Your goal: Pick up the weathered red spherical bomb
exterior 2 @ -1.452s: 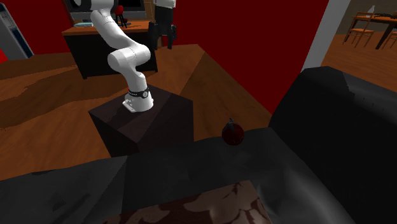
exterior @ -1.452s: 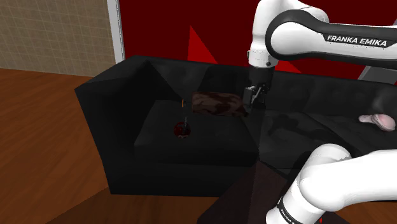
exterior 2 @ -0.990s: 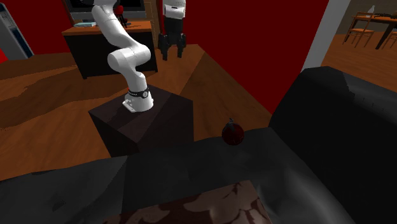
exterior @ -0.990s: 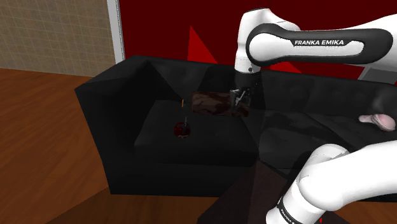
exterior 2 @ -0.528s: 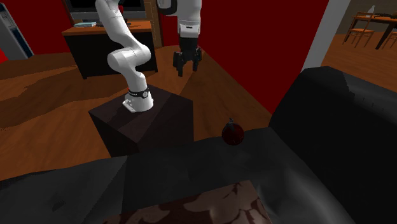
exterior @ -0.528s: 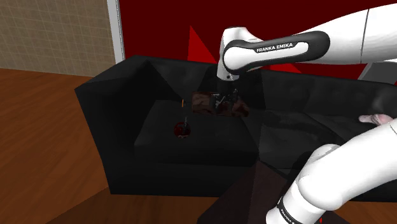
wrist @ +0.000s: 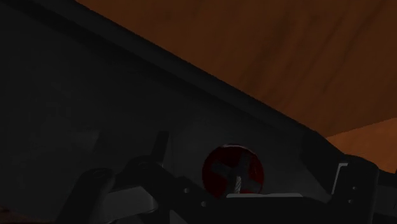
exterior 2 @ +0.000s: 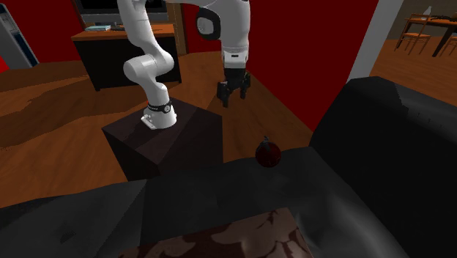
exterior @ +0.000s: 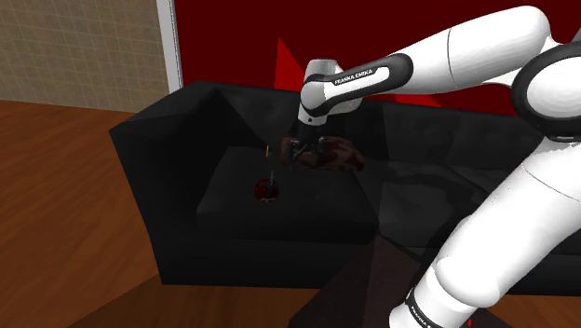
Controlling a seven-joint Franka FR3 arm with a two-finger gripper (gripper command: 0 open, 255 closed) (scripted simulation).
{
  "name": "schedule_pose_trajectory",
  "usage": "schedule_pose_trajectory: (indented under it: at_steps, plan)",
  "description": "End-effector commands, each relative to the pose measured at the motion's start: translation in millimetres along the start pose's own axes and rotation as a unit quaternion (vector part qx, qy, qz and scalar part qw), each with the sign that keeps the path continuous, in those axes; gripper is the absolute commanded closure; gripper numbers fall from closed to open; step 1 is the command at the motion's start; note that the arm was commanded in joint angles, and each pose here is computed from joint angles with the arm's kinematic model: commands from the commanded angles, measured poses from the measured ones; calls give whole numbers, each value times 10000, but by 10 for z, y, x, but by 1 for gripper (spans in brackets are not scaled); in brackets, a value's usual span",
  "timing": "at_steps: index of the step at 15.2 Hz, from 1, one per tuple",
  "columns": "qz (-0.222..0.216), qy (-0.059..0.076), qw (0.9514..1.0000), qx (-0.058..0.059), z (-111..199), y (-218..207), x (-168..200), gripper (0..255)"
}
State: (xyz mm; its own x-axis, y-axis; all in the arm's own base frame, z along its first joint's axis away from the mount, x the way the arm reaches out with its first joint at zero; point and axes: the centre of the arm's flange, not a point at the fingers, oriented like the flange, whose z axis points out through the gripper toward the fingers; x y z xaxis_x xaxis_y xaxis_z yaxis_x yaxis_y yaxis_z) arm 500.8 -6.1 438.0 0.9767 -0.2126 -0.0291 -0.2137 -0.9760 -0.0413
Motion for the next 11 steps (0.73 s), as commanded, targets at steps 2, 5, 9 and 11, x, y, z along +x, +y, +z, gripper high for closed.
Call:
schedule_pose_trajectory:
  at_steps: [2,5,9,11]
  plan:
    - [183,18,9997,176,219,-65,335,0]
    - [359,35,9987,350,414,-74,667,0]
    - [594,58,9965,581,674,-78,1111,0]
    - [711,70,9950,697,802,-76,1334,0]
